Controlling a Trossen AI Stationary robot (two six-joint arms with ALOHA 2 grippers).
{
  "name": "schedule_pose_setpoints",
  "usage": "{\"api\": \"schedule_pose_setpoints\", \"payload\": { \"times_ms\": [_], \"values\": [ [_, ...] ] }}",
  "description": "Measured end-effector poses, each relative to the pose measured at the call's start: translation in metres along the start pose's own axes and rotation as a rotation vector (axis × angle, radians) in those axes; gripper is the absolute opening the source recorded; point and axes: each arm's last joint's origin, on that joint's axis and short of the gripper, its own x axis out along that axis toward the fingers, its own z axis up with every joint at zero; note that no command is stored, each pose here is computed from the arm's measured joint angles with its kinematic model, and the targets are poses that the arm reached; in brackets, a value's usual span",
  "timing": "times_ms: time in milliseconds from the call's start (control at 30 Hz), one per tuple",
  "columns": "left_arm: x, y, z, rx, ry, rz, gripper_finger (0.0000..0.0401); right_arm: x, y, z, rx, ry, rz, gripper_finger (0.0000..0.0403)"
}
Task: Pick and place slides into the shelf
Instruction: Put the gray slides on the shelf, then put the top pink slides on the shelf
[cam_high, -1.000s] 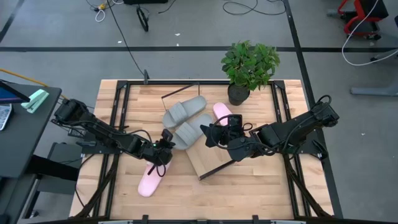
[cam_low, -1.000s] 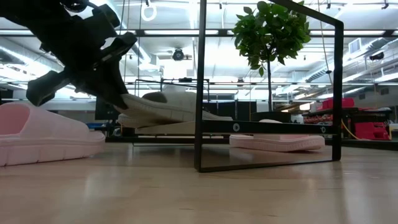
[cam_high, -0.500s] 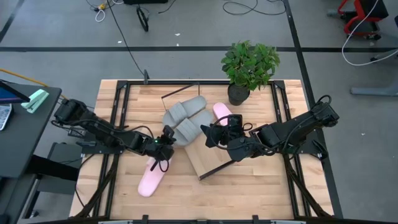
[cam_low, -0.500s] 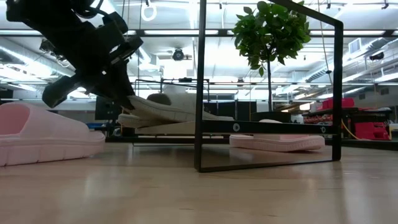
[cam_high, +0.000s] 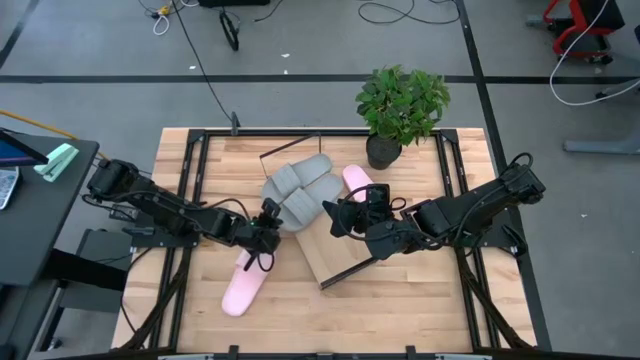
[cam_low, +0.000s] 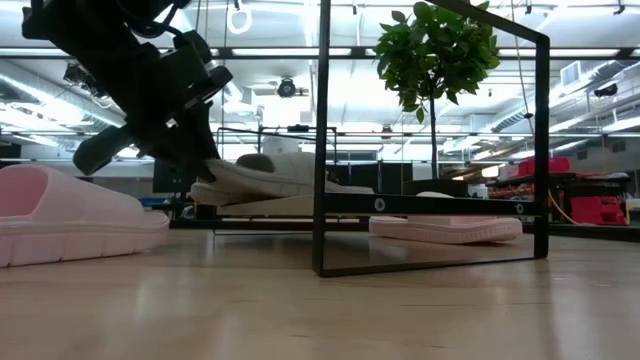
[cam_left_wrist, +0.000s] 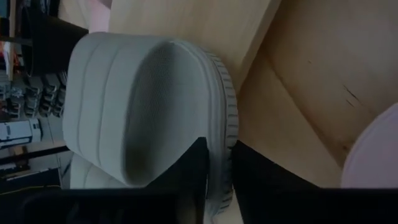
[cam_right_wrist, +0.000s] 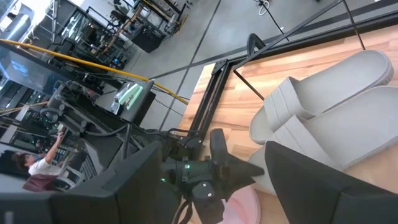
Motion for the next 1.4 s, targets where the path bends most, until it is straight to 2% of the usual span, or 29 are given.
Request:
{"api": "schedule_pose_setpoints", "payload": {
  "times_ms": [200, 467, 667, 800, 1033, 1267, 1400],
  "values": [
    [0.000, -0.004, -0.006, -0.032, 0.055, -0.032, 0.0125, 0.000, 0.000, 0.000, -0.001, 0.000, 0.000, 0.0290],
    [-0.003, -0.003, -0.014, -0.084, 0.113, -0.043, 0.0162, 0.000, 0.000, -0.001, -0.010, 0.020, 0.002, 0.0290],
    [-0.023, 0.006, -0.024, -0.139, 0.119, -0.026, 0.0178, -0.001, -0.001, 0.000, -0.032, 0.037, 0.001, 0.0290],
    [-0.041, 0.016, -0.032, -0.236, 0.090, 0.003, 0.0185, -0.006, -0.005, -0.001, -0.052, 0.057, -0.022, 0.0290],
    [-0.078, 0.034, -0.034, -0.446, -0.083, 0.041, 0.0184, -0.038, -0.028, -0.007, -0.032, 0.092, -0.162, 0.0280],
    [-0.113, 0.070, -0.007, -0.621, -0.372, -0.056, 0.0170, -0.074, -0.055, -0.008, 0.016, 0.067, -0.303, 0.0272],
    [-0.132, 0.094, 0.007, -0.737, -0.572, -0.108, 0.0159, -0.080, -0.061, -0.005, 0.001, 0.106, -0.364, 0.0272]
  ]
}}
